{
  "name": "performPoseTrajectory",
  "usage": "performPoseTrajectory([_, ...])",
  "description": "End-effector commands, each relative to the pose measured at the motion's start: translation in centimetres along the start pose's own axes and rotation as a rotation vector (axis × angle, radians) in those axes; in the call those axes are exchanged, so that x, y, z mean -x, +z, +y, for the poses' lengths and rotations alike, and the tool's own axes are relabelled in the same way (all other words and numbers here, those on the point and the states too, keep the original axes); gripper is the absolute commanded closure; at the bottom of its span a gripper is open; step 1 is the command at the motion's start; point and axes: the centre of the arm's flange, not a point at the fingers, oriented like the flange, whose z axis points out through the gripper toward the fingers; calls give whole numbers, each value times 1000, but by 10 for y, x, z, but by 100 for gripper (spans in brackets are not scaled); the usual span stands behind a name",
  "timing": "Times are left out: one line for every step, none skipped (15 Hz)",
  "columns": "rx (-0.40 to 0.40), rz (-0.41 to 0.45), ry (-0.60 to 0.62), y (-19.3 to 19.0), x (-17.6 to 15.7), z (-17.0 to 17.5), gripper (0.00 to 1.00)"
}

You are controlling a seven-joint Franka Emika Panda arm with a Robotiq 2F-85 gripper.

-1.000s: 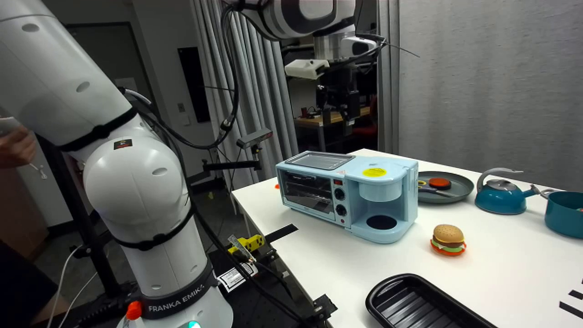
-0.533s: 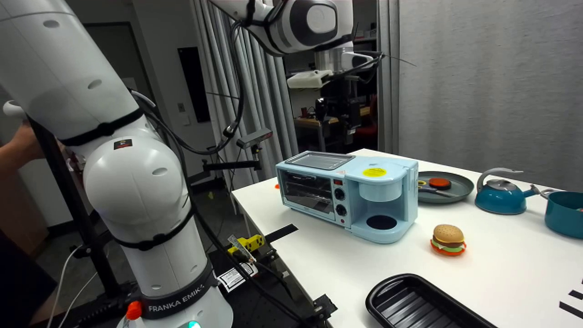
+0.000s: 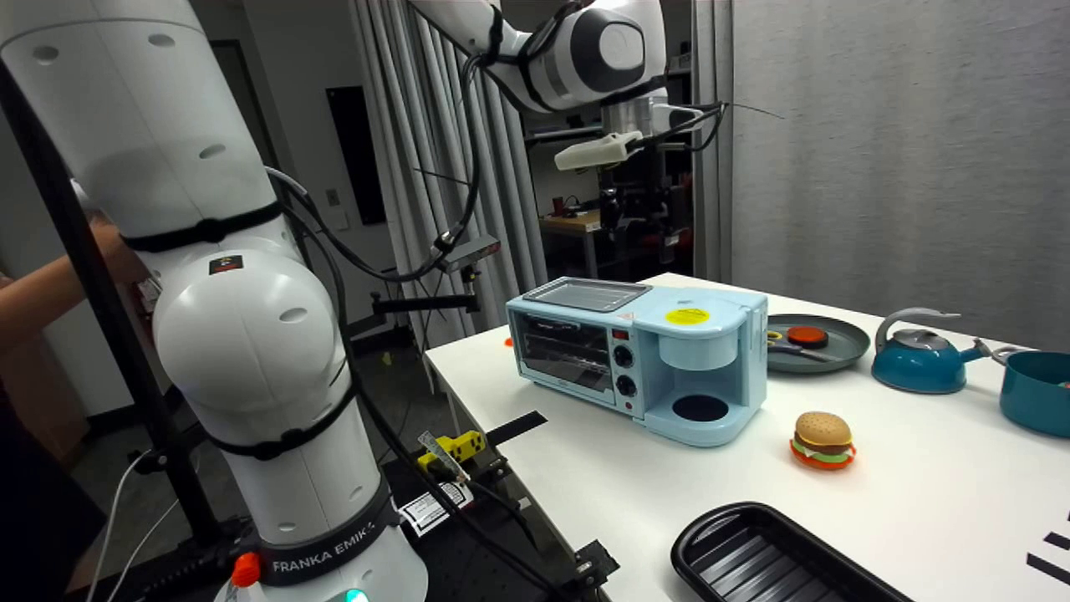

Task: Press the button on top of the breakfast machine

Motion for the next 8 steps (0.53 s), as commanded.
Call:
performPoseTrajectory([33, -29, -11, -5, -37, -6, 0])
performPoseTrajectory([34, -30, -13, -3, -43, -9, 0])
performPoseTrajectory([35, -32, -15, -1, -49, -8, 0])
performPoseTrajectory([36, -35, -16, 1, -55, -8, 0])
performPoseTrajectory([39, -38, -17, 3, -60, -5, 0])
performPoseTrajectory([40, -44, -17, 5, -64, -4, 0])
performPoseTrajectory([41, -46, -18, 7, -68, -2, 0])
performPoseTrajectory([44, -44, -18, 7, -71, -1, 2])
